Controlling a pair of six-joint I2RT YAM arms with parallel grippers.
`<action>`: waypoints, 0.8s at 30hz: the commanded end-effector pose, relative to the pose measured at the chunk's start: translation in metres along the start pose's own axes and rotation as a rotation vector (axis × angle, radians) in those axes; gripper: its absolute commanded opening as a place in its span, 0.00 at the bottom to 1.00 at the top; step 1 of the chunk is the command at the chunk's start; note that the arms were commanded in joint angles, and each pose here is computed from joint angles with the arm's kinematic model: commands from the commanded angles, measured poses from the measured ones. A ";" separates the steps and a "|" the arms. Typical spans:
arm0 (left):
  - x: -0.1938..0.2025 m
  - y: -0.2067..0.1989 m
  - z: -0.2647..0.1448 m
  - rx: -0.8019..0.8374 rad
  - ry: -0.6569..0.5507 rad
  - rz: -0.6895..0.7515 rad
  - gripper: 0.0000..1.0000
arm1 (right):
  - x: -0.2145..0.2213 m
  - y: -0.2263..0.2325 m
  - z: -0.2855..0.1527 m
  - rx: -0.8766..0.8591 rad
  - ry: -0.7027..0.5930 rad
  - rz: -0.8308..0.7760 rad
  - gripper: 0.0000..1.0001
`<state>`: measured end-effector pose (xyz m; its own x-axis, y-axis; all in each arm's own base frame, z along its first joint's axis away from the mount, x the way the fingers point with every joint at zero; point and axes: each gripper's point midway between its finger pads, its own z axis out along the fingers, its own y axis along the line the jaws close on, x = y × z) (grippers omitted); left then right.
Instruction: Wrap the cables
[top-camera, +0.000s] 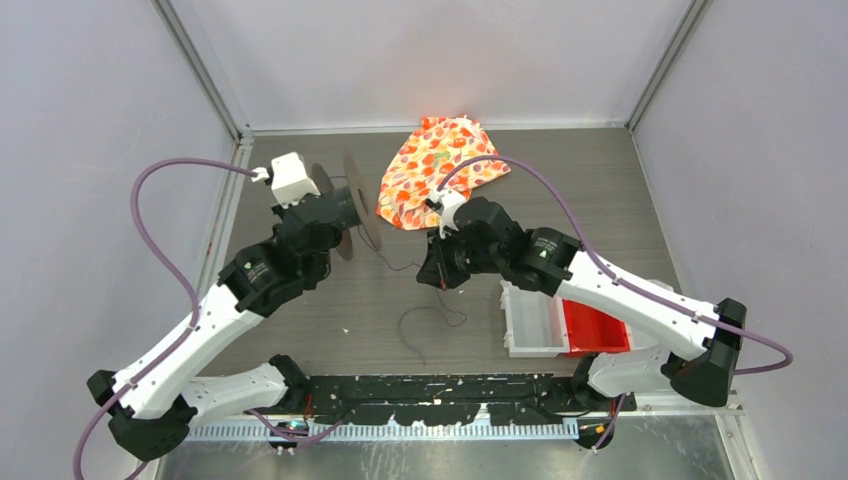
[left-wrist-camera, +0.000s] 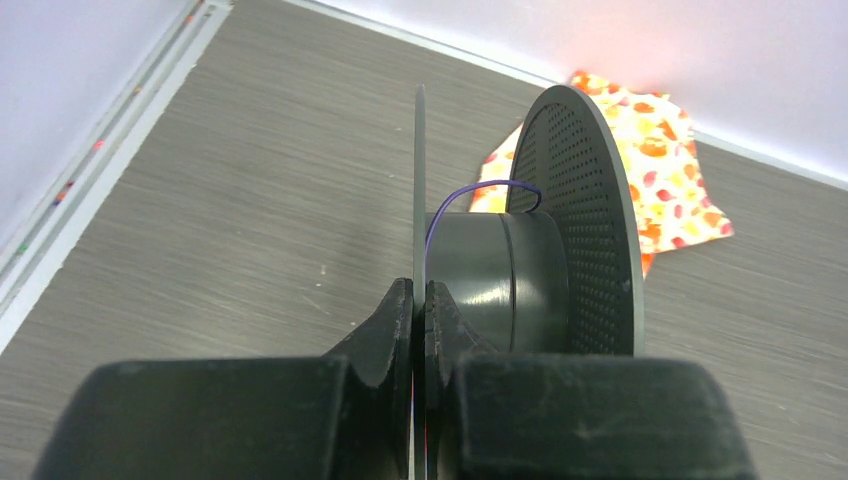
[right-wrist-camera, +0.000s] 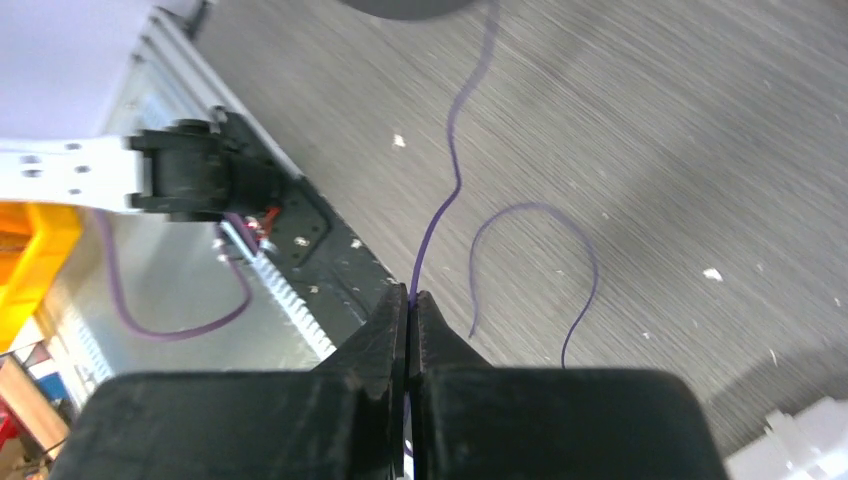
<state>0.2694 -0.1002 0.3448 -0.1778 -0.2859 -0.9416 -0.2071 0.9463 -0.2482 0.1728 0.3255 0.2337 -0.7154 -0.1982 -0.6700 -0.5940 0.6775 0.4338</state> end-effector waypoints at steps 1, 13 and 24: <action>-0.024 0.007 0.009 -0.110 -0.149 -0.154 0.00 | -0.027 0.049 -0.040 -0.174 -0.044 -0.077 0.00; 0.033 -0.033 0.028 0.061 0.046 0.157 0.00 | -0.092 0.081 -0.097 -0.237 -0.249 -0.206 0.01; 0.105 -0.075 0.011 0.405 0.322 0.357 0.00 | -0.154 0.046 -0.100 -0.098 -0.406 -0.229 0.01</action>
<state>0.2843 -0.1746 0.2581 -0.4561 0.0516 -0.8884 0.1285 0.9917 -0.0083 0.1873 0.3248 0.4004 -0.4204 -0.0949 -0.9023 -0.7912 0.5251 0.3135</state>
